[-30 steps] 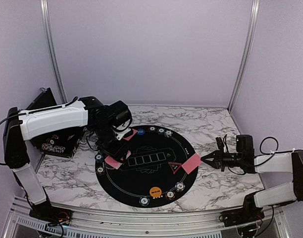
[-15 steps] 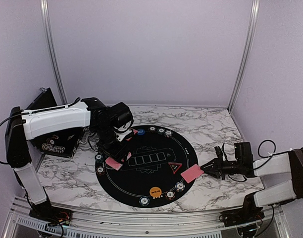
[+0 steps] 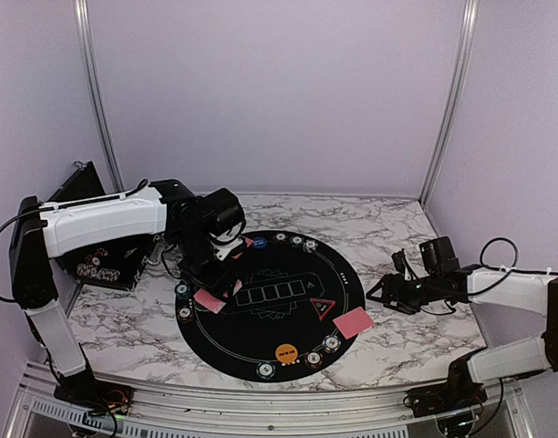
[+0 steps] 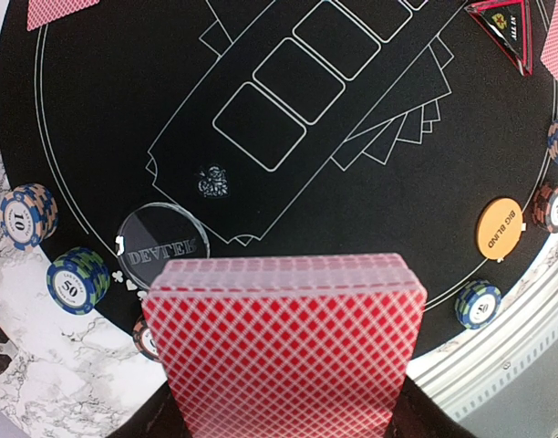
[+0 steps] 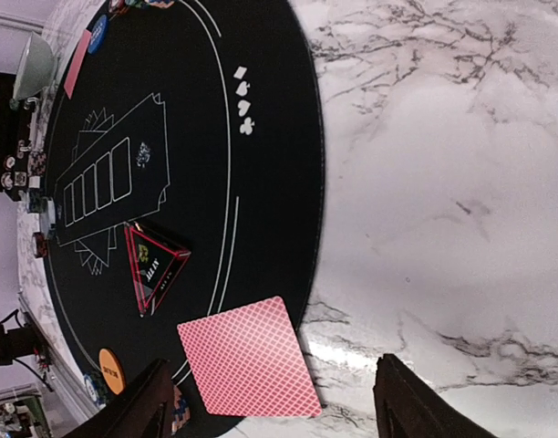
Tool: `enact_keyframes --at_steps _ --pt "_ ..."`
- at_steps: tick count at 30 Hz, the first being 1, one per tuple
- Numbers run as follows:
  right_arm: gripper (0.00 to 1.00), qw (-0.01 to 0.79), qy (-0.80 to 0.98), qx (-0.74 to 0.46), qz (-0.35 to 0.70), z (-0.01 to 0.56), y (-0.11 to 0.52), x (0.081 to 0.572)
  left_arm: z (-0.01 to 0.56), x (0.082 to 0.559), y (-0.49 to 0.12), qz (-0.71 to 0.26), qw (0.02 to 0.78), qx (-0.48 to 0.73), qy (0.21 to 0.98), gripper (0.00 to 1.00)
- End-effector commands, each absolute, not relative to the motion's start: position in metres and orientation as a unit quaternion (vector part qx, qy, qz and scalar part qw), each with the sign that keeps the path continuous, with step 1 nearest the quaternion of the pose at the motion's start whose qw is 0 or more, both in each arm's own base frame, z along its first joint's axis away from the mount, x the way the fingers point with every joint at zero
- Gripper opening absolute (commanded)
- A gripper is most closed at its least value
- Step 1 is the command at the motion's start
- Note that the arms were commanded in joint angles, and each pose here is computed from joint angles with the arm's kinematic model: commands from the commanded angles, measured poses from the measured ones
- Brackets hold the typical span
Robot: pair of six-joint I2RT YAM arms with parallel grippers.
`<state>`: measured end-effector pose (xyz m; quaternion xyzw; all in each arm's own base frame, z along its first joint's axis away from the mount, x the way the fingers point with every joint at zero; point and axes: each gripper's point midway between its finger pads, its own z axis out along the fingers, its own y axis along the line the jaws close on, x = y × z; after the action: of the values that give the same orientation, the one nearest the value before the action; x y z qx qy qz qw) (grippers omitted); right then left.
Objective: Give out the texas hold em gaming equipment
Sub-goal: Distribute the poker card in the big blind area.
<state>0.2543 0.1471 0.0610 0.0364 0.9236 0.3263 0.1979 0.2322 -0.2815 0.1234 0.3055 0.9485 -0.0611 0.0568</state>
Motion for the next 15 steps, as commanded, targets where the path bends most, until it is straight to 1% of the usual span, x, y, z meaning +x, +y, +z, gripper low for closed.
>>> enact_keyframes --at_steps 1,4,7,11,15 --pt "0.74 0.213 0.946 0.034 0.242 0.063 0.130 0.262 0.136 0.232 -0.281 -0.070 0.064 0.308 0.947 0.52" --pt "0.75 0.231 0.939 0.025 0.252 0.080 0.137 0.270 0.138 0.231 -0.280 -0.071 0.066 0.308 0.947 0.52" --pt "0.75 0.241 0.923 0.009 0.300 0.099 0.161 0.278 0.140 0.230 -0.279 -0.073 0.067 0.306 0.947 0.52" --pt "0.75 0.243 0.898 -0.033 0.366 0.126 0.213 0.289 0.142 0.228 -0.279 -0.075 0.068 0.307 0.946 0.52" --pt "0.75 0.227 0.853 -0.067 0.465 0.152 0.273 0.296 0.142 0.227 -0.278 -0.075 0.068 0.309 0.946 0.52"
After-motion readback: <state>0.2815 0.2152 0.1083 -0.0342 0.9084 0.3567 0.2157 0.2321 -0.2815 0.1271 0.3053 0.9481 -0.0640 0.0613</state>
